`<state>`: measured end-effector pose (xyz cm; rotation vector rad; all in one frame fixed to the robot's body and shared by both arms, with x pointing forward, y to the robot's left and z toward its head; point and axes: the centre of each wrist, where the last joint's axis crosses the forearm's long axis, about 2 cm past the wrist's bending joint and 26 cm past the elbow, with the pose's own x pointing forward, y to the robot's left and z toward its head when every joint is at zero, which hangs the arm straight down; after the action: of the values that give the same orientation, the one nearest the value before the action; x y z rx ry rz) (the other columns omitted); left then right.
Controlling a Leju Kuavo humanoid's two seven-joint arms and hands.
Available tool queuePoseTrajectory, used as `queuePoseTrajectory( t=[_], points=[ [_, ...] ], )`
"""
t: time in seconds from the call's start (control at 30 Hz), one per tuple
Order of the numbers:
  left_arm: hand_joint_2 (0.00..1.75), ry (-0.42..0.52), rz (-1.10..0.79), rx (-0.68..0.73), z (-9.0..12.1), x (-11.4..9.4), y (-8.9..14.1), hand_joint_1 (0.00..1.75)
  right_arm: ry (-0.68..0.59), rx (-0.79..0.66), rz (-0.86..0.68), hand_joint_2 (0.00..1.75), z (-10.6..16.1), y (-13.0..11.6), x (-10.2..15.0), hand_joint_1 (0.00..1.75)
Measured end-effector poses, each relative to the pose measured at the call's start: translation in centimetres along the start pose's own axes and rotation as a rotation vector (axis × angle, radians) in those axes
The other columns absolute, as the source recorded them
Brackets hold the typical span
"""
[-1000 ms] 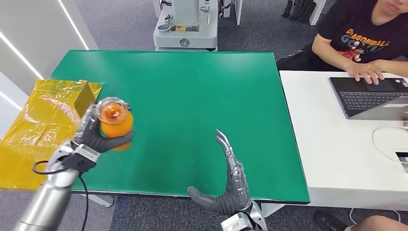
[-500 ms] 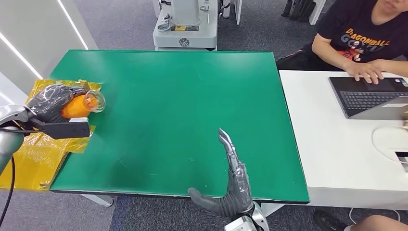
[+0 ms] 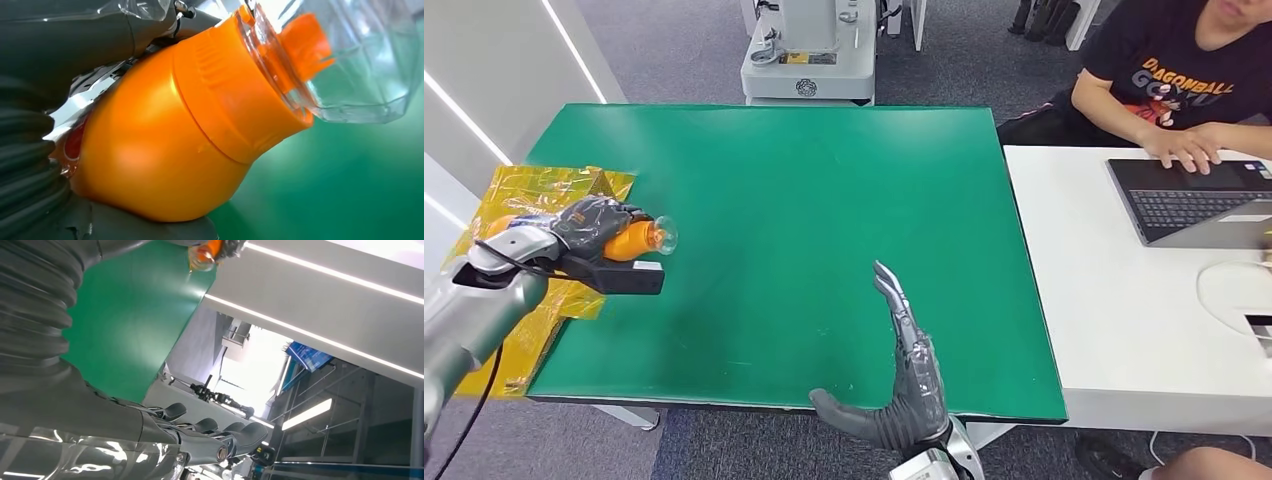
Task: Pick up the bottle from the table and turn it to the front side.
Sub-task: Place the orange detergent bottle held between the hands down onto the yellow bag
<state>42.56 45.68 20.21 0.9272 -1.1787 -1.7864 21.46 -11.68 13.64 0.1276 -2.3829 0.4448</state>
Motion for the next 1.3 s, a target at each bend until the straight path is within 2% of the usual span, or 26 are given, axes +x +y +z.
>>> queuePoseTrajectory(
  t=[0.27, 0.5, 0.53, 0.63, 0.67, 1.3],
  points=[
    [1.75, 0.022, 0.024, -0.148, 0.2, 2.5, -6.6, 1.75, 0.005, -0.004, 0.001, 1.75, -0.4, -0.1, 0.1, 0.0],
    [1.75, 0.041, 0.019, -0.176, 0.2, 3.3, -8.1, 1.75, 0.007, -0.019, 0.006, 1.75, -0.6, -0.2, 0.1, 0.0],
    [1.75, 0.045, 0.011, -0.171, 0.2, 3.3, -8.2, 1.65, 0.007, -0.02, 0.008, 1.75, -0.6, -0.2, 0.1, 0.0],
    [1.75, 0.052, -0.014, -0.157, 0.2, 3.5, -8.4, 0.35, 0.009, -0.024, 0.012, 1.75, -0.7, -0.3, 0.1, 0.0],
    [1.75, 0.055, -0.021, -0.155, 0.1, 3.6, -8.4, 0.01, 0.009, -0.025, 0.014, 1.75, -0.7, -0.3, 0.1, 0.0],
    [1.75, 0.055, -0.05, -0.175, -1.4, 4.6, -7.2, 0.0, 0.02, -0.034, 0.028, 1.75, -0.7, -0.3, 0.1, 0.0]
  ],
)
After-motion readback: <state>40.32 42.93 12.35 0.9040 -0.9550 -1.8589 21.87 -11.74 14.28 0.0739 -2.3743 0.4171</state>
